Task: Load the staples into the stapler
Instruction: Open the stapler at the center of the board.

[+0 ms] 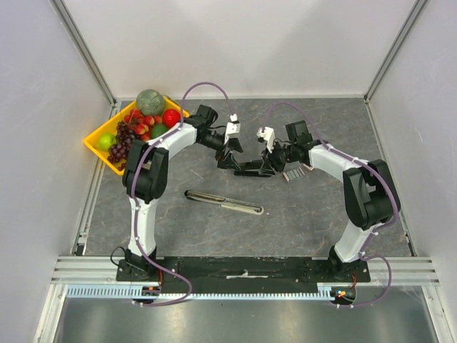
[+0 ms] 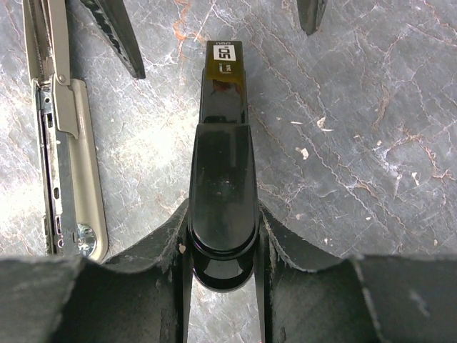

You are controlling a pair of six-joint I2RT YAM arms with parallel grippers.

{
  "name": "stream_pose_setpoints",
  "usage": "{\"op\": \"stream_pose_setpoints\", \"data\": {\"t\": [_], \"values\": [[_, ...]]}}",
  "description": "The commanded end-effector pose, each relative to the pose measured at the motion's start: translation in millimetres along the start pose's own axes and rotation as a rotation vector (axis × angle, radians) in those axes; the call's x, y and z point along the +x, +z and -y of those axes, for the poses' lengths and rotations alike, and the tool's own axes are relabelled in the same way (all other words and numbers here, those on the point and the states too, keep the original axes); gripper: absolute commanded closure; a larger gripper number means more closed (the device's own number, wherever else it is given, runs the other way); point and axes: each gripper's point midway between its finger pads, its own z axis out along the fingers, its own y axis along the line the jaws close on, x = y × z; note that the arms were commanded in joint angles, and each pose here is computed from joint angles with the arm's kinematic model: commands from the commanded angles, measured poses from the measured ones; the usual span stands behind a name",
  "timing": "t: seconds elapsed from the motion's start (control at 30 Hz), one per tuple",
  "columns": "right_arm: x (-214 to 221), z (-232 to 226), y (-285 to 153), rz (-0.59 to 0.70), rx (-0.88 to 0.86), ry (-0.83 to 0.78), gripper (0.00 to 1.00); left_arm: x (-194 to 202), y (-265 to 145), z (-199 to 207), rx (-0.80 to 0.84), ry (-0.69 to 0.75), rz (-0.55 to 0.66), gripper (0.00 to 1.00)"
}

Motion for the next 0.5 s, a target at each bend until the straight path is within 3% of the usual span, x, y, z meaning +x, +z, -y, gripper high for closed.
{"op": "stream_pose_setpoints", "data": {"t": [0.0, 0.33, 0.47], "values": [[-41.6, -3.9, -14.6, 0.144, -0.013, -0.103, 1.00, -5.5, 10.6, -0.8, -0.001, 0.016, -0.009, 0.06], [-52.7, -12.4, -22.3, 0.200, 0.000, -0.153, 1.00, -1.8, 31.8, -6.2, -0.006, 0.005, -0.094, 0.07], [-58.2, -11.3, -26.7, 0.223, 0.013, -0.146, 1.00, 0.9, 38.3, -0.1, 0.025, -0.010, -0.114, 0.11]]}}
